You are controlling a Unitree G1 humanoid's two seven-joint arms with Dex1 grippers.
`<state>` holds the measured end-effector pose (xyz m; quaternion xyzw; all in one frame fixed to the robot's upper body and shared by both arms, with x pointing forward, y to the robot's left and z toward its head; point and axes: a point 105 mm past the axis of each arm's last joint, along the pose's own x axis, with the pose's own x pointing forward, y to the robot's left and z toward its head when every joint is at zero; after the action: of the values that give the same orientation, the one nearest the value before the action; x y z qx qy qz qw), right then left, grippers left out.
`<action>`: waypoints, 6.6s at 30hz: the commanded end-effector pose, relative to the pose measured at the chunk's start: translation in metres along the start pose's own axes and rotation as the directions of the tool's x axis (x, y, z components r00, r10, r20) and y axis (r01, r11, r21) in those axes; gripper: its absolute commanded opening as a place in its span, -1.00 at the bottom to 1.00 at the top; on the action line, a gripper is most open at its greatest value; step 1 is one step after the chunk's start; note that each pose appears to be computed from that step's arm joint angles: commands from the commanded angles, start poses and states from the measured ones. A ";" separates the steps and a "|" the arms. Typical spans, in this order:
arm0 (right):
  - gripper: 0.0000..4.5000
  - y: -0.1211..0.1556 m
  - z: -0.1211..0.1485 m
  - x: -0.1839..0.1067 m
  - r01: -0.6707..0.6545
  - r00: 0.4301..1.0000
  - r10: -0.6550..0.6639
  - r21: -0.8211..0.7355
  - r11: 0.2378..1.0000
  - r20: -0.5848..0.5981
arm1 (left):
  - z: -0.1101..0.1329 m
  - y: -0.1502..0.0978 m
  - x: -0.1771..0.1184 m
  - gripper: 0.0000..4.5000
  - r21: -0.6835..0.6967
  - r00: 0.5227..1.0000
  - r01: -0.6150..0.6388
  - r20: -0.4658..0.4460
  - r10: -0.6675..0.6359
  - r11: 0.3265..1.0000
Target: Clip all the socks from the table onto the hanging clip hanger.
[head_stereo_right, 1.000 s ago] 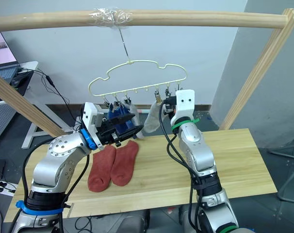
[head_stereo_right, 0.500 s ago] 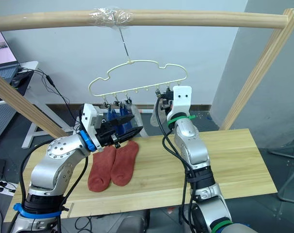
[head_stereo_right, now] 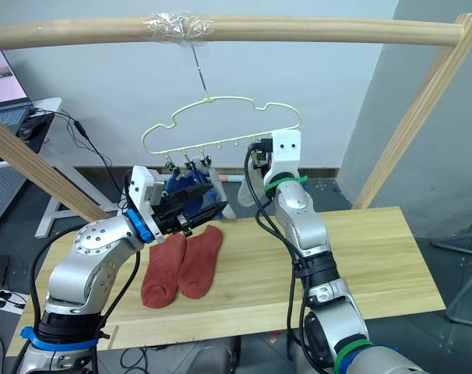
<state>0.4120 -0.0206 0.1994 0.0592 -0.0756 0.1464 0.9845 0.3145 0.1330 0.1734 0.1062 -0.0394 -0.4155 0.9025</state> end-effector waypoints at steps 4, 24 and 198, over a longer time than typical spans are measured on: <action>-0.20 0.034 0.030 0.009 -0.144 0.985 0.131 0.122 0.982 0.111 | 0.015 -0.001 -0.001 0.22 0.044 0.999 0.002 0.042 -0.003 0.999; -0.20 -0.016 0.020 -0.007 0.017 0.996 0.000 -0.183 0.983 0.094 | 0.013 -0.002 0.000 0.22 0.030 0.999 -0.007 0.047 0.005 1.000; -1.00 -0.021 0.034 -0.026 -0.135 0.990 0.133 -0.032 0.990 -0.040 | -0.205 -0.013 -0.036 -0.02 -0.091 0.750 -0.316 -0.633 0.190 0.944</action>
<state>0.3930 -0.0499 0.2102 0.0309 -0.0346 0.2125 0.9761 0.3249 0.1832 -0.0137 0.1366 0.2550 -0.2216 0.9313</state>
